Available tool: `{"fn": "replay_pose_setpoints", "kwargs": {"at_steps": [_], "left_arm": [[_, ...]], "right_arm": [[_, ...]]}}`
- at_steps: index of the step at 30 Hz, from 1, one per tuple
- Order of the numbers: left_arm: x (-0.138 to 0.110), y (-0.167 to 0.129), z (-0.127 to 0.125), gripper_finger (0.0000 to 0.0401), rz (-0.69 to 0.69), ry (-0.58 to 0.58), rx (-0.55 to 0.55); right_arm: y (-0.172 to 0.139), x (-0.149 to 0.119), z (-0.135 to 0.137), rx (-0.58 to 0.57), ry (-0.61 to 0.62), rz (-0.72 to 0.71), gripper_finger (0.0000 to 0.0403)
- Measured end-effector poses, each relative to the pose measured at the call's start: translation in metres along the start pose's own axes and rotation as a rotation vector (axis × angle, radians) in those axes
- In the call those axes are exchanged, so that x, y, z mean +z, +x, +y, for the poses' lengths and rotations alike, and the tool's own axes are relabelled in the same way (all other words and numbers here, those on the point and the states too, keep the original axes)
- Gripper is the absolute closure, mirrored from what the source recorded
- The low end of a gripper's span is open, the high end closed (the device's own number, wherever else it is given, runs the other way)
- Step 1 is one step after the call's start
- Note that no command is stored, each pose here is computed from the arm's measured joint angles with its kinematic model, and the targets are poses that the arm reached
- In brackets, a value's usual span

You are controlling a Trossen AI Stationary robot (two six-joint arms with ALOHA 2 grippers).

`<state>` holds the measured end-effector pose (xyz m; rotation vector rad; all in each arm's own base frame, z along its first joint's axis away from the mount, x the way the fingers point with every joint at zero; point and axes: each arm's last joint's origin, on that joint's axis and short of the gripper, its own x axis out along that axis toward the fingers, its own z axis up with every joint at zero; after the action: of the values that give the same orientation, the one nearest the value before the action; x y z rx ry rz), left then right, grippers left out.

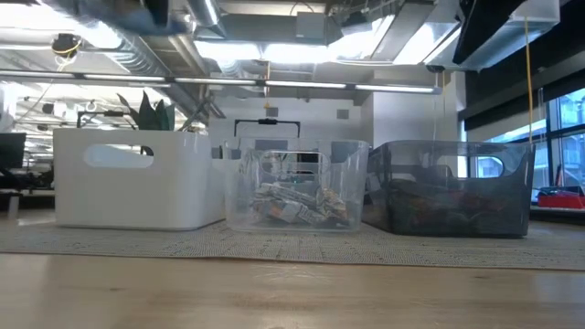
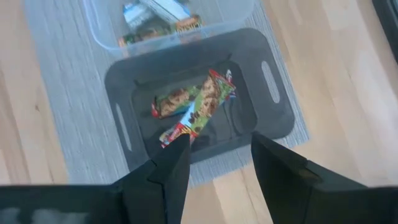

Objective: Pick and place Granola Bars by type
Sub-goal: Put the purple granola bar into the white bin

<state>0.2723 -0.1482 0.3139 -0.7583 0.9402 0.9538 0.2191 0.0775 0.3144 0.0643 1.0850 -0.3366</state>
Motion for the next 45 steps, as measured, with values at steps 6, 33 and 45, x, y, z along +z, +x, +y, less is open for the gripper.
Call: {"fn": "replay_pose_setpoints", "kwargs": {"at_steps": [6,33,45], "left_arm": [[0.04,0.017,0.008,0.0295,-0.042,0.017,0.149],[0.063,0.143,0.028,0.0295,0.181,0.007,0.143],[0.061,0.145,0.029,0.0295,0.189,0.024,0.143]], "right_arm": [[0.0,0.004,0.003,0.028,0.025,-0.042,0.0229],[0.0,0.006,0.004,0.04,0.154,-0.051,0.0229],[0.0,0.006,0.004,0.04,0.16,-0.052,0.0229]]}}
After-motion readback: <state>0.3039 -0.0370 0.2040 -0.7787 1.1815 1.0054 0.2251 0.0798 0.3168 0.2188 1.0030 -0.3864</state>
